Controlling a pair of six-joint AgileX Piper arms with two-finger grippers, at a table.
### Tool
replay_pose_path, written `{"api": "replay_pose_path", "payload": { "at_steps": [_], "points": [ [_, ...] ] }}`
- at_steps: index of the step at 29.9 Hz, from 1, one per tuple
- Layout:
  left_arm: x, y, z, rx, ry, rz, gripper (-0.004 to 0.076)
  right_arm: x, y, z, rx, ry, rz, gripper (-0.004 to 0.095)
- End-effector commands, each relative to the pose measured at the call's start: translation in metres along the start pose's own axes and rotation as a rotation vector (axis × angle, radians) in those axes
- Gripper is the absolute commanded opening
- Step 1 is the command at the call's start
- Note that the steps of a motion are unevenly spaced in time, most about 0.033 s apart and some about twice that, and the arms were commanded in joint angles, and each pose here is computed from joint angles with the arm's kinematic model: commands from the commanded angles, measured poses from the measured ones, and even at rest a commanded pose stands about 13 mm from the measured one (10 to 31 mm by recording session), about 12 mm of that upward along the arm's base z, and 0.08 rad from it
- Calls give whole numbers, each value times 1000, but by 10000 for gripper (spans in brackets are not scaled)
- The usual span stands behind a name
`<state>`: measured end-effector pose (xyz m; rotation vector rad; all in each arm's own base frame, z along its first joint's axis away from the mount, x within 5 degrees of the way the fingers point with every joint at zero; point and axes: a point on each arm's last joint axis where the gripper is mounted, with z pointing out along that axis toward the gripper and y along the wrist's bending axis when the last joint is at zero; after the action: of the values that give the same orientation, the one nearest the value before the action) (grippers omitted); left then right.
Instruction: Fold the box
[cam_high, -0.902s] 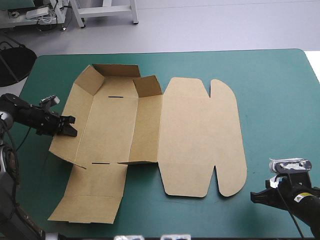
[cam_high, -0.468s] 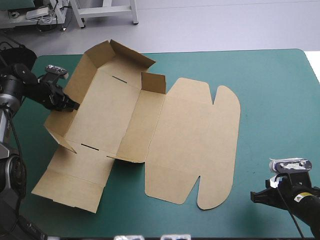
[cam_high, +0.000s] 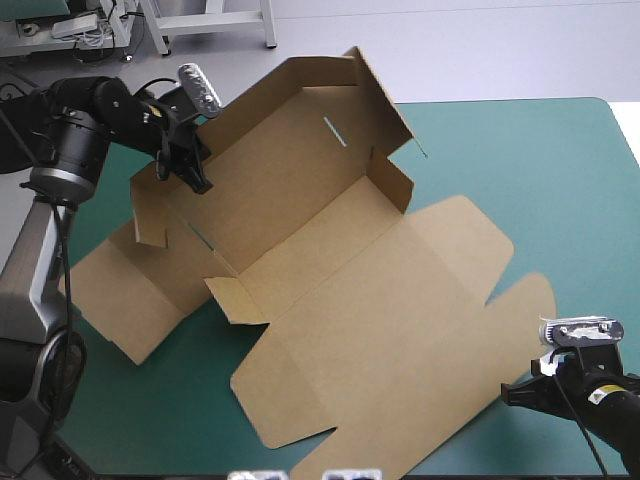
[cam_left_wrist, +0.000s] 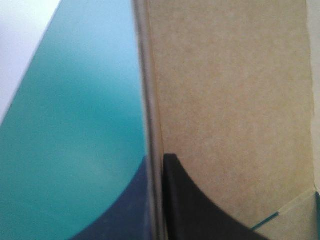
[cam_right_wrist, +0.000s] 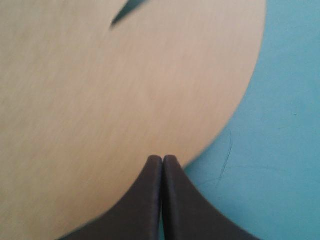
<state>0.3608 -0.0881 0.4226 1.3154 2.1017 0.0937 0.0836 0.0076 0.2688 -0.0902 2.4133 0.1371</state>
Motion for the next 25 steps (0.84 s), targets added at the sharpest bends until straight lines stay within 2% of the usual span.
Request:
{"api": "replay_pose_path", "payload": {
  "at_steps": [1,7,11,14,17,20,25],
  "points": [
    [-44,-20,-47,-194,-104,186,-8,-10,0,-5,7,-66,-1,-18],
    [-92,-59,-56,-380,-130,437,-8,-10,0,-5,7,-66,-1,-18],
    [-119,-81,-65,-465,-241,518,-8,-10,0,-5,5,-65,0,-18],
    [-132,-92,-71,-519,-311,552,-8,-10,0,-5,4,-65,1,-18],
    [-137,-101,-72,-512,-335,570,-8,-10,0,-5,4,-65,1,-18],
    [-138,-103,-70,-508,-335,555,-9,-10,0,-5,4,-65,1,-18],
    [-134,-98,-52,-607,-288,492,-9,-10,0,-5,4,-65,1,-18]
  ]
}}
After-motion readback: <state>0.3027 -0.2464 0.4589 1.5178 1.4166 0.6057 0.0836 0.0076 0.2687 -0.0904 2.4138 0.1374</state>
